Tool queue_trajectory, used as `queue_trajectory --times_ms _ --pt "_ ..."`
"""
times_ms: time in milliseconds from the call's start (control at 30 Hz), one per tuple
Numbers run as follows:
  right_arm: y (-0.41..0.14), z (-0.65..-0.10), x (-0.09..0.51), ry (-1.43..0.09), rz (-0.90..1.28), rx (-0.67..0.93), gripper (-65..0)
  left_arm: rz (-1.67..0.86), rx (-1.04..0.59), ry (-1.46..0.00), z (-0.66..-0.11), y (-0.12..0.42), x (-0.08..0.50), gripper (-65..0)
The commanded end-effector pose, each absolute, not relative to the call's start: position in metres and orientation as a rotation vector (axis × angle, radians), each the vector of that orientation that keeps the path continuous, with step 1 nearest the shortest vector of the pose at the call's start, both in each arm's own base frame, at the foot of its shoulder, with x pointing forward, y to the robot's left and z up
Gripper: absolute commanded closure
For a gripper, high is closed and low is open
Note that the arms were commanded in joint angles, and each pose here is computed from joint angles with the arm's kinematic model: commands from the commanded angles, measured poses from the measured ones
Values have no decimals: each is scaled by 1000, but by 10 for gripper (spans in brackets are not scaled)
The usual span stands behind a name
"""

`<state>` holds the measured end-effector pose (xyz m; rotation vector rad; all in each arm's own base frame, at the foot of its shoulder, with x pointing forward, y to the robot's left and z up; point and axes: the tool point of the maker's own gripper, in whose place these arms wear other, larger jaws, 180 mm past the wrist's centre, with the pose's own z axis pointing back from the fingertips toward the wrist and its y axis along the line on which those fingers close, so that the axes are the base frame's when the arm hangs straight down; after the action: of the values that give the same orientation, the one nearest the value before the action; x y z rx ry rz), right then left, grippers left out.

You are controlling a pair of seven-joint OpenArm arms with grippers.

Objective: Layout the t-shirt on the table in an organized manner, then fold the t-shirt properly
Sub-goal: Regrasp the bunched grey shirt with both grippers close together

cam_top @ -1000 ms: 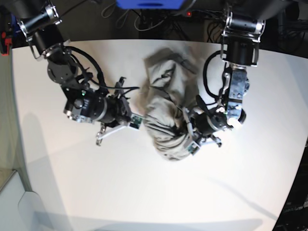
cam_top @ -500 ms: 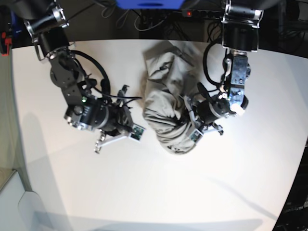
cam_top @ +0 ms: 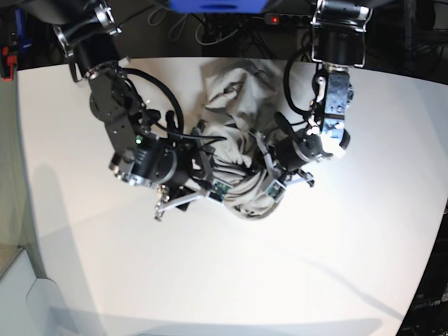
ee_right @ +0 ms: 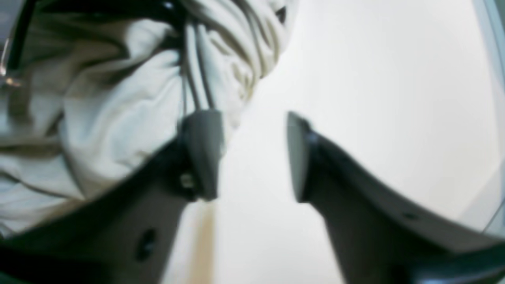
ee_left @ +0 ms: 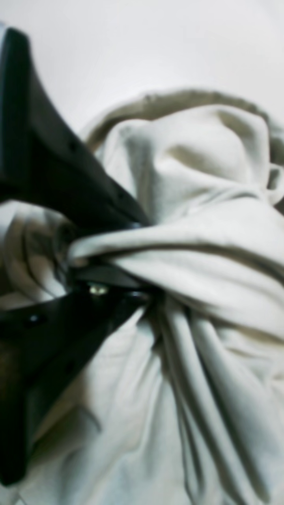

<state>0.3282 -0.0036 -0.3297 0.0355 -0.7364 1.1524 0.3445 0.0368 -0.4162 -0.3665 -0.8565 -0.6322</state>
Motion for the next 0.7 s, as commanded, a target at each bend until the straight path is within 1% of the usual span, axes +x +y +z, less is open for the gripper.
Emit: queue_trajectory --times_ms 0,33,100,233,367,433,467,600,633,667 --pt "-1 -317 337 -788 1145 37 -348 -641 -379 -883 -407 31 349 -61" --pt "-1 -322 335 -772 1143 44 -373 -640 -382 -884 -407 31 349 -61" --pt "2 -329 332 -754 1137 64 -394 -635 -391 -884 -407 29 348 -61" --pt "14 -339 329 -753 1125 124 -395 -627 -408 -882 -409 22 344 -62" --pt "19 -346 328 -733 1116 145 -385 -626 -418 -901 -402 16 344 -62" --pt "20 -347 327 -731 1116 149 -334 -625 -425 -907 -401 12 341 -63" --pt "20 -347 328 -732 1117 148 -288 -625 -425 -914 -399 12 340 -63" --pt "21 -346 329 -735 1119 147 -48 -636 -415 -958 -384 11 344 -65" --pt "21 -346 329 -735 1119 147 -3 -638 -414 -966 -381 11 343 -65" --pt "20 -346 329 -734 1119 145 0 -642 -410 -981 -376 11 345 -66"
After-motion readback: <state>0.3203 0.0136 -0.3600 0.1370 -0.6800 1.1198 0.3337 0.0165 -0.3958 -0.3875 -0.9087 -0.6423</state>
